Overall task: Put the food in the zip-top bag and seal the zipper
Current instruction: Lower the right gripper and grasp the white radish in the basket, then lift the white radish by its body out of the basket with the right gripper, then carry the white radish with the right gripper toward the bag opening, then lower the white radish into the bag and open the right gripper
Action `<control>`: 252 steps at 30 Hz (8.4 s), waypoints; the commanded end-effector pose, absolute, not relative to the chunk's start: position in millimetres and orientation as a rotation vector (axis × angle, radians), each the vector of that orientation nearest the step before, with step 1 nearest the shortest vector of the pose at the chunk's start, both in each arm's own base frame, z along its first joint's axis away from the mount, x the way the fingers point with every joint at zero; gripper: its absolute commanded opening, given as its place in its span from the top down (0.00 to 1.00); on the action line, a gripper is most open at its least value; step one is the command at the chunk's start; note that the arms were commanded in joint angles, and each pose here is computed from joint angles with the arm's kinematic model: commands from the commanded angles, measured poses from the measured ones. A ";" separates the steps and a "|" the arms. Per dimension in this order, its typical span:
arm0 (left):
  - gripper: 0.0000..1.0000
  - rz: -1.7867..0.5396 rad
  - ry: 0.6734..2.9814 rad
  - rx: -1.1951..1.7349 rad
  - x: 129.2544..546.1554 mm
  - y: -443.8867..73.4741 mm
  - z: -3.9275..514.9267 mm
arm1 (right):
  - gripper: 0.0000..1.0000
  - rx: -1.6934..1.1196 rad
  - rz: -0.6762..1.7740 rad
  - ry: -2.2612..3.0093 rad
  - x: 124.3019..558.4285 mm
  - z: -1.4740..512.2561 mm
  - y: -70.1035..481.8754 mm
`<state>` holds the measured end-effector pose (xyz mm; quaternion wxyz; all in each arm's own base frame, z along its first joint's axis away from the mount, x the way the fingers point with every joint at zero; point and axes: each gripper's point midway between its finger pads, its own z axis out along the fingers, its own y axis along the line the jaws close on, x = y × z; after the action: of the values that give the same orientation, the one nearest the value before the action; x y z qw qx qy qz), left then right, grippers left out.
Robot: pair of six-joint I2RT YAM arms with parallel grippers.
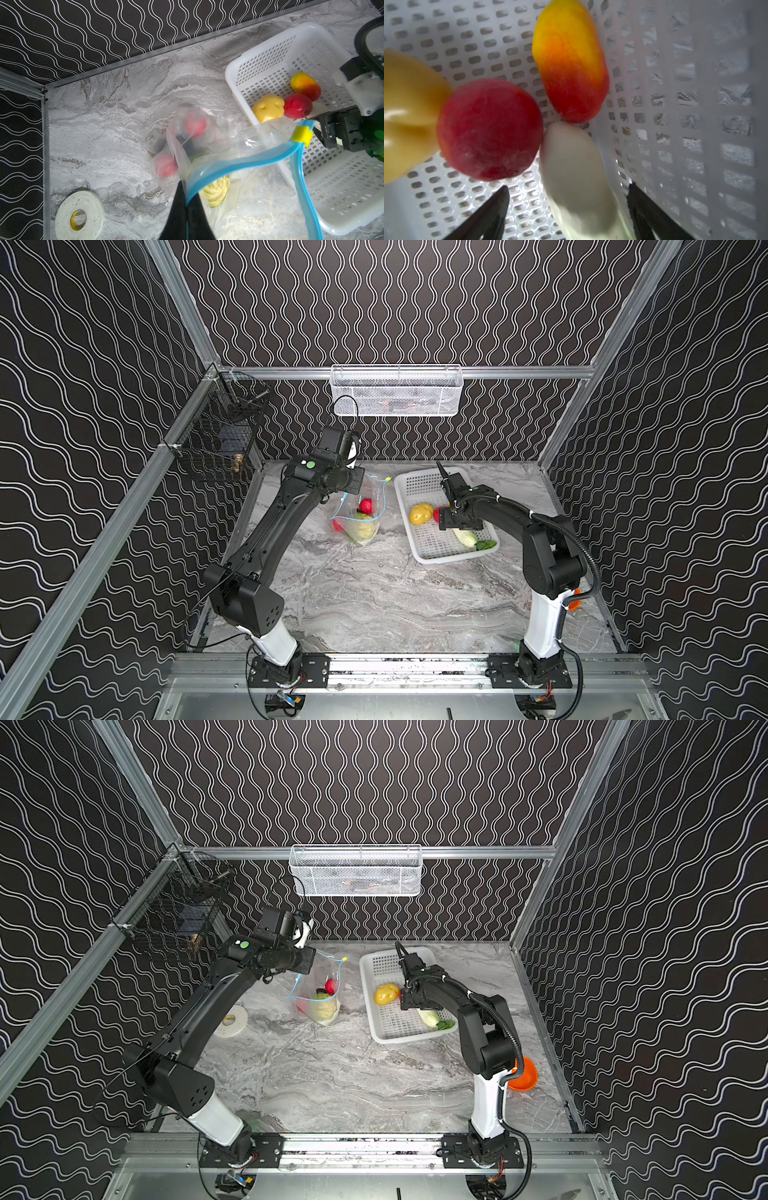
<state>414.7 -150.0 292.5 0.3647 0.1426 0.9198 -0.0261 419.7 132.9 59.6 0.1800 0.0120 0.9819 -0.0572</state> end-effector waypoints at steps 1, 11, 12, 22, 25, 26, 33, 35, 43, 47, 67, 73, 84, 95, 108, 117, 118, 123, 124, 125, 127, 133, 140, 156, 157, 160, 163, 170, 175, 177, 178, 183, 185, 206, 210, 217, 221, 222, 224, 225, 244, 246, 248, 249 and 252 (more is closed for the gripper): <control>1.00 -0.058 2.345 0.371 418.2 -149.5 297.1 | 0.14 0.012 -0.193 2.789 419.9 55.6 128.6; 1.00 -0.049 2.350 0.370 418.5 -148.1 294.8 | 0.31 0.002 -0.152 2.813 420.8 44.6 134.2; 1.00 -0.050 2.348 0.369 418.8 -148.2 295.1 | 0.32 -0.002 -0.149 2.813 421.5 44.0 134.9; 1.00 -0.049 2.345 0.363 418.6 -147.4 296.7 | 0.55 -0.013 -0.134 2.816 427.5 44.1 139.5; 1.00 -0.048 2.346 0.366 418.9 -147.7 296.1 | 0.58 -0.007 -0.102 2.785 431.7 54.7 142.7; 1.00 -0.048 2.346 0.366 418.9 -147.6 296.2 | 0.58 -0.007 -0.085 2.775 432.8 58.3 144.5; 1.00 -0.053 2.346 0.365 417.0 -146.9 295.3 | 0.66 0.043 0.042 2.682 441.1 86.6 155.2; 1.00 -0.056 2.345 0.363 416.1 -146.9 295.5 | 0.67 0.063 0.093 2.653 442.6 94.7 159.1; 1.00 -0.065 2.346 0.353 415.3 -143.3 295.3 | 0.68 0.153 0.360 2.474 443.4 148.9 177.0; 1.00 -0.086 2.345 0.346 413.8 -143.7 296.8 | 0.69 0.185 0.466 2.373 444.2 172.5 183.0; 1.00 -0.133 2.342 0.351 409.0 -146.9 298.4 | 0.71 0.252 0.883 1.910 438.4 268.5 201.1; 1.00 -0.146 2.348 0.358 409.3 -149.0 296.7 | 0.71 0.228 0.932 1.816 438.0 294.8 203.7; 1.00 -0.144 2.355 0.375 409.1 -149.4 293.4 | 0.70 0.193 1.039 1.635 435.1 330.7 212.3; 1.00 -0.152 2.355 0.388 408.7 -151.3 293.7 | 0.72 0.046 1.022 1.469 422.3 390.5 250.7; 1.00 -0.165 2.360 0.396 407.6 -153.2 292.8 | 0.70 -0.015 1.061 1.367 408.7 433.2 275.8; 1.00 -0.189 2.376 0.399 410.4 -157.9 289.7 | 0.70 -0.023 1.092 1.307 403.4 444.9 287.5; 1.00 -0.187 2.378 0.399 411.1 -157.7 288.7 | 0.70 -0.024 1.099 1.302 403.0 446.1 289.2; 1.00 -0.183 2.385 0.403 411.6 -157.6 285.7 | 0.70 -0.037 1.140 1.263 402.1 454.9 298.8; 1.00 -0.182 2.385 0.404 411.5 -157.9 285.2 | 0.70 -0.041 1.146 1.260 402.3 455.5 302.1; 1.00 -0.181 2.385 0.405 411.7 -157.8 285.1 | 0.70 -0.042 1.152 1.255 403.0 456.1 304.6; 1.00 -0.178 2.389 0.407 411.9 -157.5 284.0 | 0.70 -0.047 1.170 1.240 403.1 458.2 310.3; 1.00 -0.181 2.388 0.405 412.3 -158.1 284.4 | 0.71 -0.059 1.257 1.182 401.0 458.1 326.6; 1.00 -0.182 2.390 0.404 412.2 -158.1 284.5 | 0.72 -0.076 1.323 1.148 399.4 453.7 345.4; 1.00 -0.198 2.394 0.394 413.6 -160.3 285.5 | 0.76 -0.089 1.364 1.099 395.0 437.0 374.9; 1.00 -0.198 2.395 0.394 414.1 -160.2 285.8 | 0.76 -0.092 1.359 1.100 394.1 435.5 377.4; 1.00 -0.201 2.396 0.392 415.0 -161.2 287.1 | 0.77 -0.117 1.332 1.107 390.3 432.5 385.7; 1.00 -0.199 2.399 0.389 415.9 -161.0 287.4 | 0.77 -0.120 1.299 1.112 387.0 424.1 391.0; 1.00 -0.210 2.401 0.379 418.2 -160.9 289.7 | 0.78 -0.108 1.330 1.099 385.2 415.9 395.2; 1.00 -0.196 2.403 0.379 418.5 -159.2 287.6 | 0.78 -0.119 1.326 1.108 384.0 408.0 399.6; 1.00 -0.193 2.400 0.377 418.9 -158.7 288.2 | 0.78 -0.124 1.326 1.088 377.3 417.3 394.4; 1.00 -0.191 2.400 0.379 419.0 -158.2 288.3 | 0.78 -0.122 1.328 1.083 374.7 419.6 392.5; 1.00 -0.184 2.404 0.378 420.1 -158.0 286.3 | 0.79 -0.125 1.329 1.041 360.9 434.9 383.2; 1.00 -0.187 2.405 0.379 420.4 -158.4 285.6 | 0.80 -0.142 1.316 1.042 360.9 442.6 387.4; 1.00 -0.188 2.374 0.365 415.7 -153.4 298.8 | 0.82 -0.138 1.342 1.162 362.6 387.7 415.9; 1.00 -0.195 2.369 0.355 415.7 -151.2 302.2 | 0.82 -0.140 1.298 1.196 364.8 374.6 414.6; 1.00 -0.215 2.363 0.349 414.4 -151.3 304.9 | 0.82 -0.113 1.225 1.221 370.7 357.3 406.8; 1.00 -0.226 2.359 0.353 413.4 -152.5 306.6 | 0.82 -0.122 1.201 1.227 373.2 358.2 408.3; 1.00 -0.225 2.359 0.352 412.9 -152.2 307.2 | 0.82 -0.126 1.200 1.230 373.6 358.3 409.4; 1.00 -0.220 2.355 0.350 413.6 -151.1 308.5 | 0.82 -0.138 1.194 1.242 374.5 355.4 412.0; 1.00 -0.220 2.354 0.348 413.3 -150.6 309.3 | 0.81 -0.139 1.195 1.249 374.5 352.9 413.2; 1.00 -0.199 2.337 0.347 427.7 -152.7 322.7 | 0.65 -0.293 1.027 1.459 386.6 303.9 445.7; 1.00 -0.185 2.333 0.348 429.3 -151.5 323.2 | 0.61 -0.297 0.998 1.484 390.4 300.4 446.8; 1.00 -0.177 2.334 0.351 430.9 -151.1 323.0 | 0.55 -0.320 0.980 1.497 391.8 296.6 450.0; 1.00 -0.177 2.335 0.354 431.6 -151.4 323.1 | 0.52 -0.322 0.974 1.505 392.6 295.4 450.4; 1.00 -0.171 2.329 0.361 435.1 -152.3 328.0 | 0.40 -0.338 0.961 1.518 394.3 296.0 453.7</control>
<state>431.6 -151.0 320.4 0.3696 0.1356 0.9168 -0.0667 393.7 449.6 300.2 0.6145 -0.1308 0.6485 0.4298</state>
